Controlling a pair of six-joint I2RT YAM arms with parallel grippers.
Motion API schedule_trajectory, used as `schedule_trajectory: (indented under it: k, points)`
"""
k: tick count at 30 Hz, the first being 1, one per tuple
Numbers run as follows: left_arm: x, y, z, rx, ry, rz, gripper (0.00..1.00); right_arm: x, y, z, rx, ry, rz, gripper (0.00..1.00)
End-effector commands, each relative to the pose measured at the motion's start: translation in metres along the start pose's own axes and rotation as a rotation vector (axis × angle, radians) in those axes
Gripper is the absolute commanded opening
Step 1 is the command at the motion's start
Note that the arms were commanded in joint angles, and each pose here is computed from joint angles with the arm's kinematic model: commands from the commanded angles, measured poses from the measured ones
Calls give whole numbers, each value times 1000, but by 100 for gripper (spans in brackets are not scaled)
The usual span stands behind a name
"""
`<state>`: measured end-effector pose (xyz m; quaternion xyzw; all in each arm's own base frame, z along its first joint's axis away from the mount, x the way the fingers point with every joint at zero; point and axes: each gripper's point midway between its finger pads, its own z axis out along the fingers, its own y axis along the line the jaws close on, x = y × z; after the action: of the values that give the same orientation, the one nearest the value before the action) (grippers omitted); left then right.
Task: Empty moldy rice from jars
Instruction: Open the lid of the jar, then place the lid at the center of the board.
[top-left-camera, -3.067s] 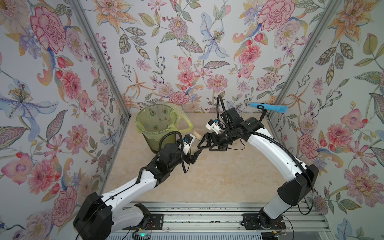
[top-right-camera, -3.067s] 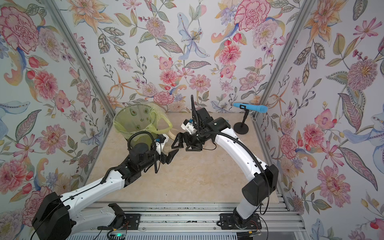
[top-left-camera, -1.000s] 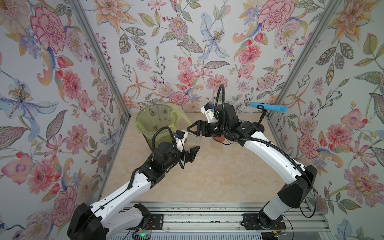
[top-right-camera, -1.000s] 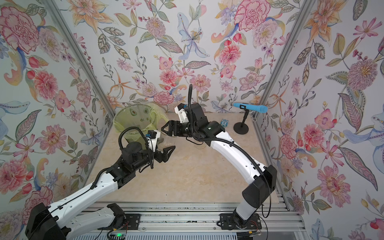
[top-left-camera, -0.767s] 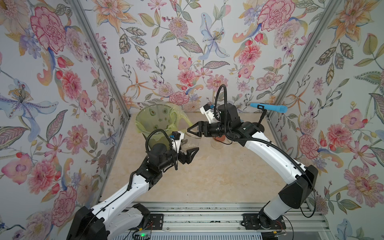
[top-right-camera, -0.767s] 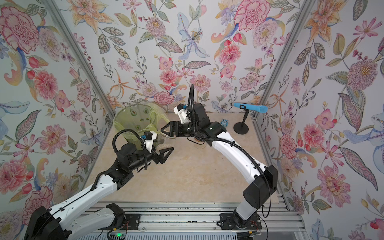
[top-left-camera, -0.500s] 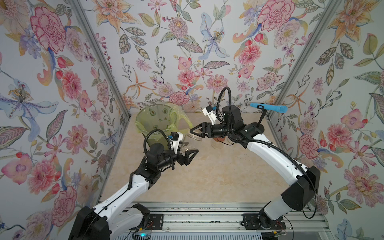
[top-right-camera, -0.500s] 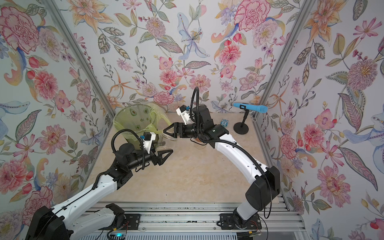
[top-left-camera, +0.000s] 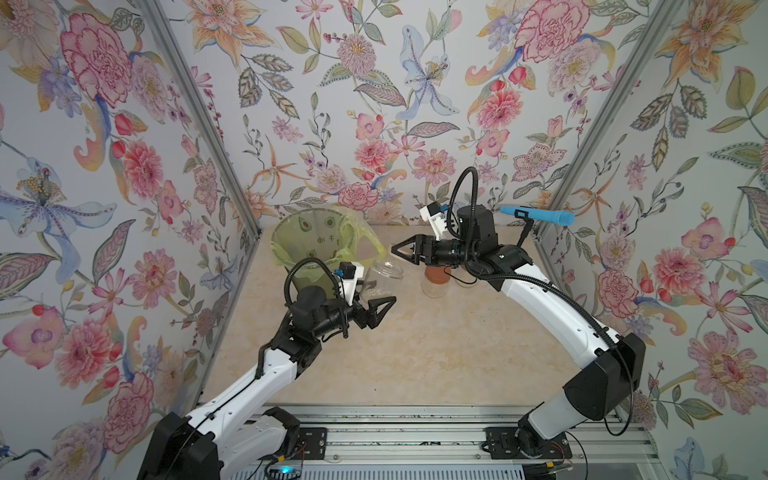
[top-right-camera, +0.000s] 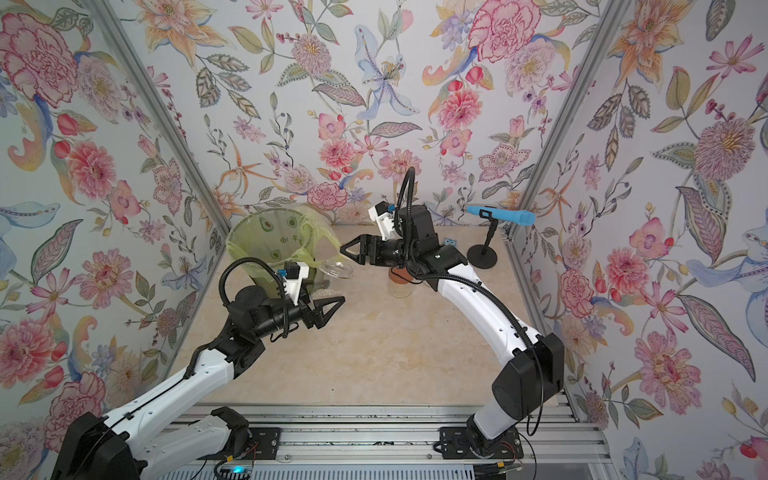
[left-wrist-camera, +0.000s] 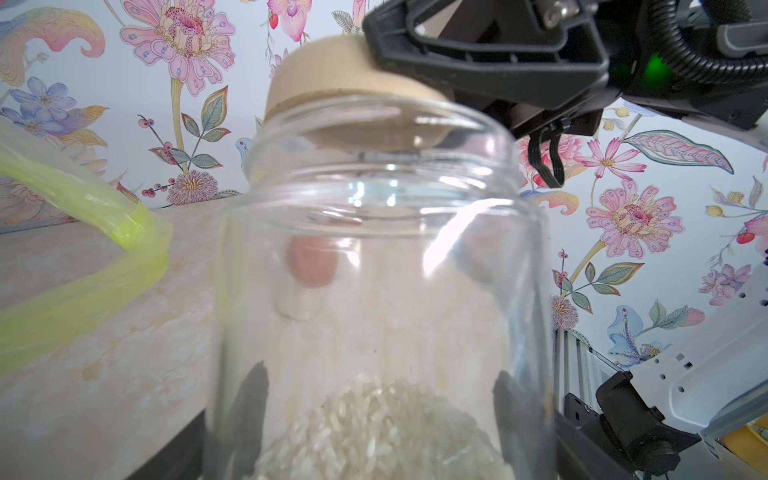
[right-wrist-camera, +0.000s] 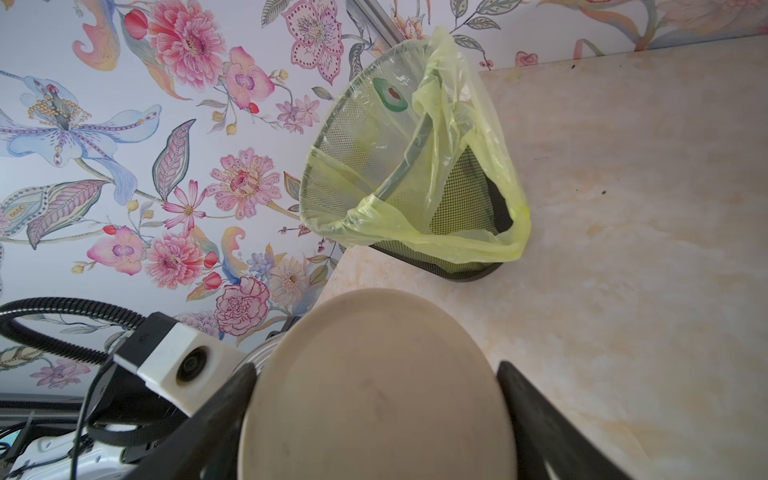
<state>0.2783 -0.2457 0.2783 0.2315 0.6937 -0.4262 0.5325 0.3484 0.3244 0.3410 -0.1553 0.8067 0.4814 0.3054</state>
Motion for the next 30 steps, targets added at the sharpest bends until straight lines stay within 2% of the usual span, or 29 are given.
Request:
schedule_trajectory:
  k: [1,12,30]
  points:
    - [-36,-9,-7,3,-102,62,0,-5,0,-17,31,-26,-35,52]
    - [-47,-2,-16,-74,-128,82,0,40,-67,-37,260,6,6,52]
    - [-52,-2,-20,-96,-132,87,0,93,-153,-59,539,53,89,53]
